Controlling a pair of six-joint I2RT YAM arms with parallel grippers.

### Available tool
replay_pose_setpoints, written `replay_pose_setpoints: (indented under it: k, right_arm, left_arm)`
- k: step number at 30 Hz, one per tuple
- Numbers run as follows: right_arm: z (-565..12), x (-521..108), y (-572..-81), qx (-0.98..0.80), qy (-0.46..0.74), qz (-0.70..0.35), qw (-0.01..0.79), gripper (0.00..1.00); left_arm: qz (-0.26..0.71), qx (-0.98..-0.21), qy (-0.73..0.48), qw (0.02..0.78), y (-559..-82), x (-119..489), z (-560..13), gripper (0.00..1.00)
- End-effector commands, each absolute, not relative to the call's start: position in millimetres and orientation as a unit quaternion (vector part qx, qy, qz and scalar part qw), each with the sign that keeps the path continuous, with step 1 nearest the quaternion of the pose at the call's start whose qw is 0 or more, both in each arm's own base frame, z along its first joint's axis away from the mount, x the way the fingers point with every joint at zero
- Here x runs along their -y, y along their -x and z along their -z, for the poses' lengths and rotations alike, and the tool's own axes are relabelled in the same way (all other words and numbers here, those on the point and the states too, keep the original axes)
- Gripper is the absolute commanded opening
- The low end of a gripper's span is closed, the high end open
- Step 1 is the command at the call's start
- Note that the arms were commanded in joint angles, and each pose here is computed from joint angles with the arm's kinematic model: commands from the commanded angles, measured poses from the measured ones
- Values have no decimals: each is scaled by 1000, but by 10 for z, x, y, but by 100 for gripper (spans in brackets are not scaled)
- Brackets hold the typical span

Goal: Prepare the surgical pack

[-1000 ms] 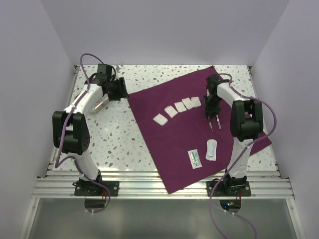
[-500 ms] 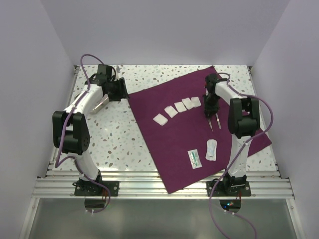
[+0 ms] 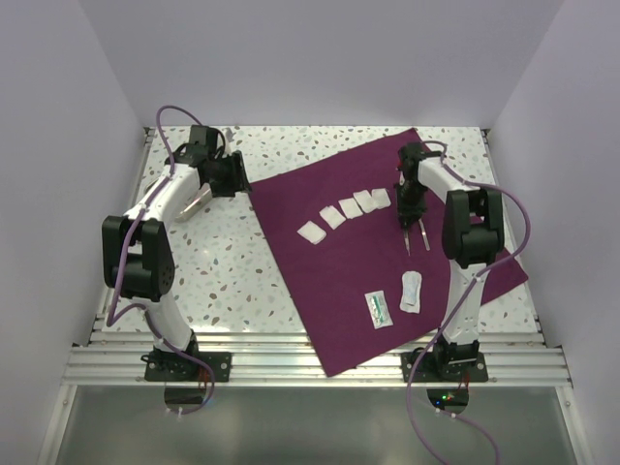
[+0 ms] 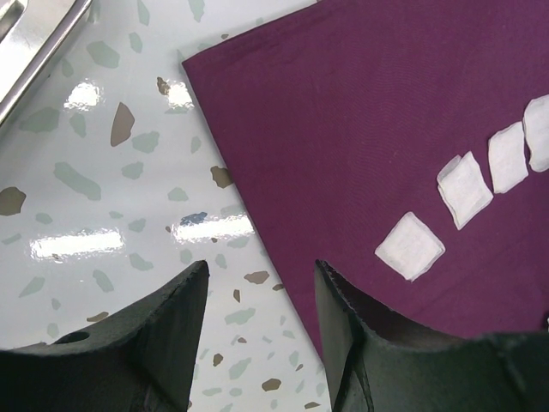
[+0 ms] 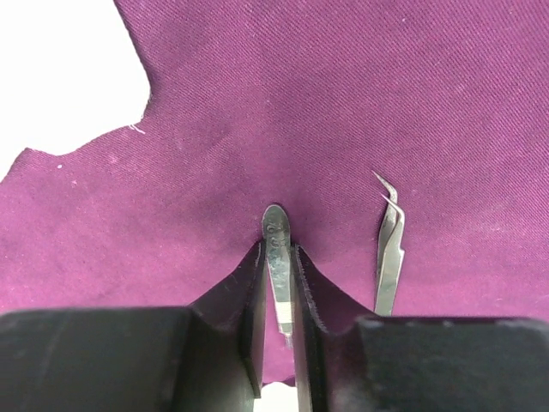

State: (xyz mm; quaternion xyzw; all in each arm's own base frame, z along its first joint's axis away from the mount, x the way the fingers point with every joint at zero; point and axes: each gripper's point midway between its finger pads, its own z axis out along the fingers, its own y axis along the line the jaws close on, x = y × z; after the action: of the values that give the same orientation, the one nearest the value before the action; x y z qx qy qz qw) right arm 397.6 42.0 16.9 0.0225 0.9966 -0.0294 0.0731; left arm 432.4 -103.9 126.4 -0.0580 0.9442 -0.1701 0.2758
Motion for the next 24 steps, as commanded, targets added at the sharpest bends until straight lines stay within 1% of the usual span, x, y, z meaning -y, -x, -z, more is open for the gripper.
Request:
replay_pose_setpoints:
  k: [1, 7, 8, 12, 14, 18, 19, 21, 22, 23, 24]
  right_arm:
    - [-103, -390, -4079, -996, -23, 31, 77, 15]
    - [-263, -374, -4151, -995, -28, 33, 92, 8]
    - [-287, -372, -4153, -995, -29, 33, 95, 5]
    - [-427, -356, -4144, -993, -32, 36, 107, 0]
    - [-482, -364, -4115, -993, -35, 33, 107, 0]
    - [-648, -462, -4095, -992, -42, 6, 118, 0]
    - [-726, -489, -4094, -991, -43, -3, 127, 0]
    - [-788, -542, -4087, -990, -50, -20, 132, 0]
    - [-850, -568, -4094, -988, -55, -26, 141, 0]
    - [-885, -620, -4097, -987, -57, -41, 144, 0]
    - [-924, -658, -4087, -986, -60, -52, 146, 0]
  left_arm:
    - [172, -938, 75, 291, -4363, 1047, -1319, 56]
    - [182, -934, 90, 295, -4332, 1084, -1336, 57]
    - [183, -933, 89, 297, -4327, 1098, -1355, 57]
    - [190, -932, 76, 298, -4293, 1210, -1384, 57]
    - [203, -930, 61, 299, -4269, 1312, -1419, 57]
    - [259, -917, 37, 301, -4160, 1578, -1464, 57]
    - [286, -904, 21, 317, -4158, 1714, -1602, 57]
    - [326, -893, 9, 311, -4051, 1884, -1614, 58]
    - [348, -878, -4, 328, -4059, 2005, -1715, 59]
    - [363, -872, -9, 328, -4029, 2078, -1744, 59]
    - [375, -870, -12, 321, -3965, 2142, -1692, 59]
